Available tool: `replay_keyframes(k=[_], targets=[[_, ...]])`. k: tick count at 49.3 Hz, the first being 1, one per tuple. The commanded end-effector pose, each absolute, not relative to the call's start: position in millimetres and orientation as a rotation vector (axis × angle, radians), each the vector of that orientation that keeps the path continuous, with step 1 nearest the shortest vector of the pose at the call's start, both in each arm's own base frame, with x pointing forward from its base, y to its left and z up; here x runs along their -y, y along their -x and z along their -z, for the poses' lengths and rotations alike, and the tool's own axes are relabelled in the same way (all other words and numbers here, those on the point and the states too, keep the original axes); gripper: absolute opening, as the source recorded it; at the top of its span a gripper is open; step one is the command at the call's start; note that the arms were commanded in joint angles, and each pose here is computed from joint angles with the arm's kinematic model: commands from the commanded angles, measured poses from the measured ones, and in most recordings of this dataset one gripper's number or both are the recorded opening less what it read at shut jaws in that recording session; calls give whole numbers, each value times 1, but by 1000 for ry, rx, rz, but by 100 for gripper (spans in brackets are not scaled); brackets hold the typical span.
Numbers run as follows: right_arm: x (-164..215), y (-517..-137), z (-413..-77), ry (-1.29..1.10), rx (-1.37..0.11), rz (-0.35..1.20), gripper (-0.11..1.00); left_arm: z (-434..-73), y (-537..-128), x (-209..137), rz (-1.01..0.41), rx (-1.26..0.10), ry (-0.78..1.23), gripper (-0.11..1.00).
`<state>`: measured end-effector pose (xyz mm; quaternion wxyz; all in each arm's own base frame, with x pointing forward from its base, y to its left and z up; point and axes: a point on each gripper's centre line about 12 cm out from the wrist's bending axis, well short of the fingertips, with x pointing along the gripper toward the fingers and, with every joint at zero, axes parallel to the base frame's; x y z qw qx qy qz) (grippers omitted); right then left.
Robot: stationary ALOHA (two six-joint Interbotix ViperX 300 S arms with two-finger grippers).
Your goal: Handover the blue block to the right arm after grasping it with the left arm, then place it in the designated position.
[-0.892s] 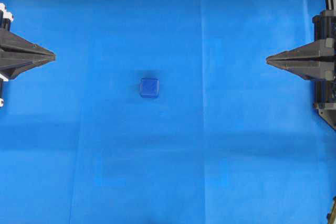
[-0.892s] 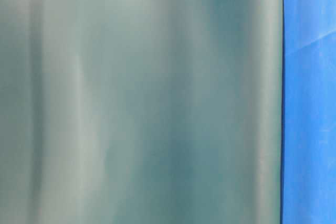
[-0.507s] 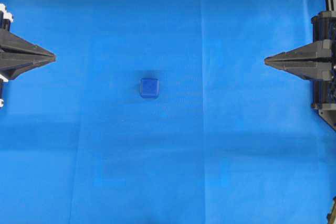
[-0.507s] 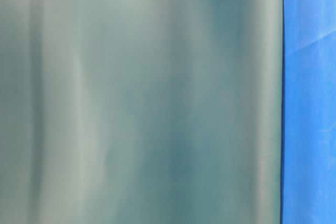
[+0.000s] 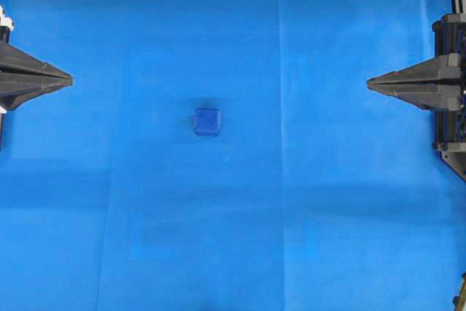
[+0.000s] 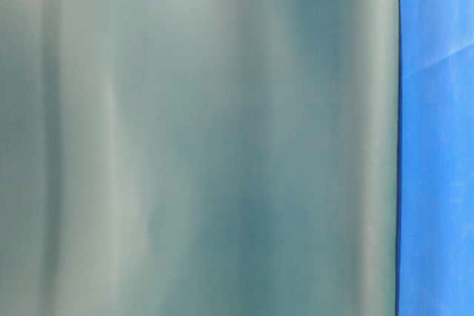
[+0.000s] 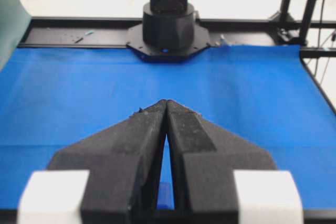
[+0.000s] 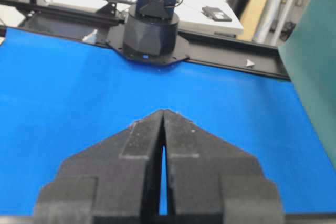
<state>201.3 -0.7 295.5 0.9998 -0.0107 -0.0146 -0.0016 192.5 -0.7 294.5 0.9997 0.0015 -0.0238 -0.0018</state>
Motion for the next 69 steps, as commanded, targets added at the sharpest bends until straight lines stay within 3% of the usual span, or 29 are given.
replay_keyframes(k=[1, 4, 8, 15, 20, 23, 26, 49, 69], targets=[[1, -203, -308, 15, 57, 6, -2, -300, -194, 0, 2, 63, -3, 2], [1, -203, -309, 9, 61, 7, -1, -300, -193, 0, 2, 63, -5, 12], [2, -203, -310, 0, 64, 7, 10, -301, -193, 0, 2, 67, -3, 34], [1, -204, -313, -6, 71, 7, 49, -299, -193, 1, 3, 58, -9, 76], [3, -205, -312, -6, 64, 13, 79, -299, -192, 0, 2, 55, -9, 93], [3, -205, -311, -7, 61, 16, 92, -300, -191, 0, 2, 57, -9, 93], [4, -205, -311, -9, 61, 19, 97, -301, -190, 0, 2, 60, -9, 93], [7, -208, -311, -8, 54, 32, 98, -303, -196, -1, -6, 87, -6, 93], [7, -213, -312, -8, 46, 32, 98, -303, -244, -7, -30, 63, -1, 93]])
